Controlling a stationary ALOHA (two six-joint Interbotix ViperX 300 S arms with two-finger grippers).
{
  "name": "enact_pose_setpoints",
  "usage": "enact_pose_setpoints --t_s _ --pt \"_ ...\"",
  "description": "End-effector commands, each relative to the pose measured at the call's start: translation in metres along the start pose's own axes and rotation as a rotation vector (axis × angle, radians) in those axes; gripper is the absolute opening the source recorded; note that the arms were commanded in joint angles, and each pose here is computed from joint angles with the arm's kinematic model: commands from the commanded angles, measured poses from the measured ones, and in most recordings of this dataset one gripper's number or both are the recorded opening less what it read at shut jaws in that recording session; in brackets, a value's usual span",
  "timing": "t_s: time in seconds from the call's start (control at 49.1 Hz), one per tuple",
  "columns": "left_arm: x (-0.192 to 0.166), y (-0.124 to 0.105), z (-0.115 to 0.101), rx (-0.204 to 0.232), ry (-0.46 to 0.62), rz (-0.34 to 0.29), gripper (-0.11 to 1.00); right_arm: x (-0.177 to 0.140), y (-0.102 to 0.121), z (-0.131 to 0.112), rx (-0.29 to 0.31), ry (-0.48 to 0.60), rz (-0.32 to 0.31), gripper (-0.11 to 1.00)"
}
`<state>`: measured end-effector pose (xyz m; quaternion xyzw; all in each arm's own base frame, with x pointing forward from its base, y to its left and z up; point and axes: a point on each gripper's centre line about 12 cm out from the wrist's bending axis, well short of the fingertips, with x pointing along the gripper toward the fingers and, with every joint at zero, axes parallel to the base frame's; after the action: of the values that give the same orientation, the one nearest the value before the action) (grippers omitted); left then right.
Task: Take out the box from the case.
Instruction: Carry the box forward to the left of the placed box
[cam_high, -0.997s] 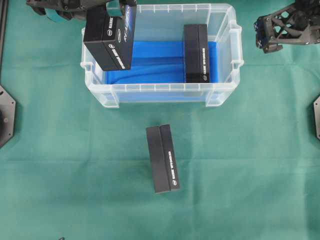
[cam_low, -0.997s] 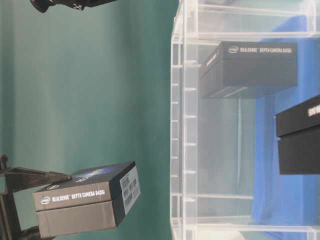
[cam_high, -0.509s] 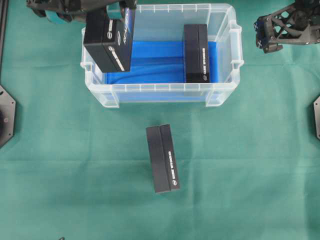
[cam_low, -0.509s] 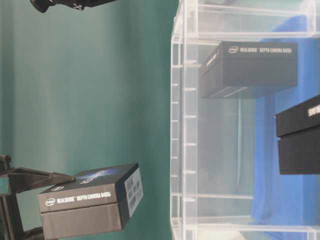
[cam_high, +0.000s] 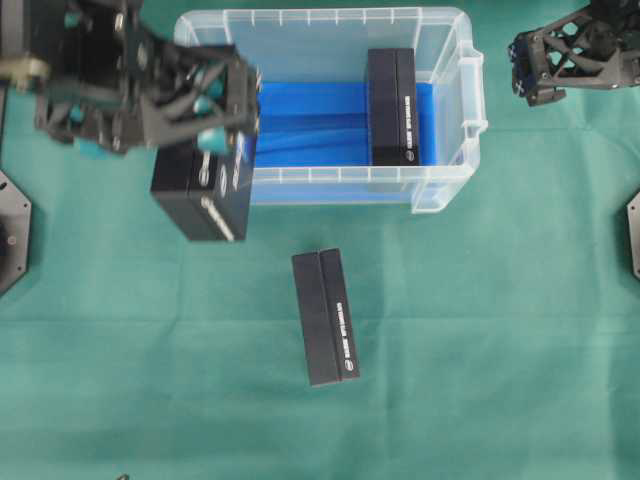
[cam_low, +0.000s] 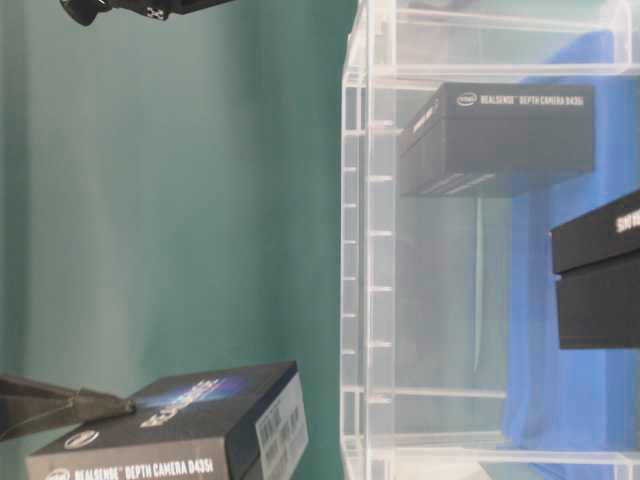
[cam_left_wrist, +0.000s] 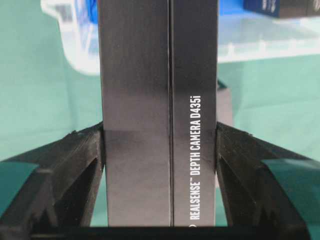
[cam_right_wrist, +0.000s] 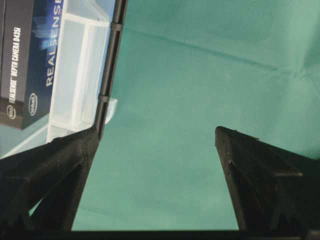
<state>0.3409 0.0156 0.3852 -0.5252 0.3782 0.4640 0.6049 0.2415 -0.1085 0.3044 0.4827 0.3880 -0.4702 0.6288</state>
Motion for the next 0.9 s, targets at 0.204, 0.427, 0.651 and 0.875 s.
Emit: enact_pose_setpoints --t_s 0.204,0.427,0.651,0.875 --pt "-0.021 0.002 -0.052 -0.003 0.022 -0.061 0.61 -0.005 0.003 -0.002 -0.014 -0.007 0.017 0.93" --pt "-0.023 0.008 -0.093 -0.046 0.014 -0.025 0.61 -0.005 0.004 -0.003 -0.018 -0.004 0.016 0.93" --pt "-0.021 0.009 -0.101 -0.047 0.004 -0.001 0.61 -0.005 0.004 -0.003 -0.017 -0.004 0.016 0.93" --pt "0.002 0.007 -0.105 -0.024 -0.048 0.041 0.61 -0.005 0.004 -0.003 -0.017 -0.004 0.017 0.93"
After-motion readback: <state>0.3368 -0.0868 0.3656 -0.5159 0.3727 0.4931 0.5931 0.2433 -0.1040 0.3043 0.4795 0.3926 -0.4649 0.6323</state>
